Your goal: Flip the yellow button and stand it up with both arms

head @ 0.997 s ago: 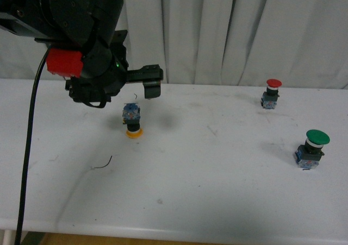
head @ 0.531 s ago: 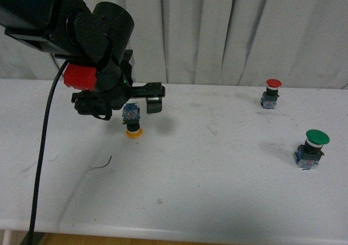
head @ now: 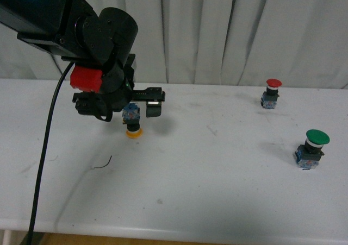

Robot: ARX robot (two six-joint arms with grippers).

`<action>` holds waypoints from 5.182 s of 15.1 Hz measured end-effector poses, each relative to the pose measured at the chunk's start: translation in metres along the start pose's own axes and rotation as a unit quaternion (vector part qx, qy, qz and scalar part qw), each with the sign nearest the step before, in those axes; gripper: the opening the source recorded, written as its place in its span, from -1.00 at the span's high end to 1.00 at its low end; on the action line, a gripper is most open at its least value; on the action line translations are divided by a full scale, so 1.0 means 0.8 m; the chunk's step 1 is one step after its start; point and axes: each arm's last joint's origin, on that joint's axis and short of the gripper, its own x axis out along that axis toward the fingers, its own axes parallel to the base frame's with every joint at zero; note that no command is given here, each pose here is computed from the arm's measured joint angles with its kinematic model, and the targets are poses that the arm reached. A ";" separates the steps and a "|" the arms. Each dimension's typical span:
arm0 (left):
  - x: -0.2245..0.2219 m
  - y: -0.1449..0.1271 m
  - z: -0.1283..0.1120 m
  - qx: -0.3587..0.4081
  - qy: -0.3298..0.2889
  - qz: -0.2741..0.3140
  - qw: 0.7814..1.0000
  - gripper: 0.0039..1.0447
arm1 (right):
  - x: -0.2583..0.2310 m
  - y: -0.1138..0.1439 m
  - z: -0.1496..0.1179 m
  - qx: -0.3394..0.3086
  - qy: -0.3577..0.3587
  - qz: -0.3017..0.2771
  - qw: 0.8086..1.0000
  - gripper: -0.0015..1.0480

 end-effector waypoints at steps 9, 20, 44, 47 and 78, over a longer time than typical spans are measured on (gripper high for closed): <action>-0.006 -0.010 0.010 0.014 -0.014 0.001 1.000 0.39 | 0.000 0.000 0.000 0.000 0.000 0.000 1.000 -0.87; -0.188 -0.026 0.019 0.053 -0.184 -0.085 0.978 0.42 | 0.000 0.000 0.000 0.000 0.000 0.000 1.000 -0.87; -0.205 -0.006 -0.068 -0.253 -0.237 -0.538 0.768 0.42 | 0.000 0.000 0.000 0.000 0.000 0.000 1.000 -0.87; -0.202 -0.008 -0.069 -0.256 -0.226 -0.533 0.774 0.42 | 0.003 0.000 0.015 0.005 -0.062 0.001 0.998 -0.87; -0.222 -0.022 -0.064 -0.239 -0.234 -0.533 0.777 0.42 | 0.308 0.137 0.017 0.629 0.152 0.303 0.699 -0.87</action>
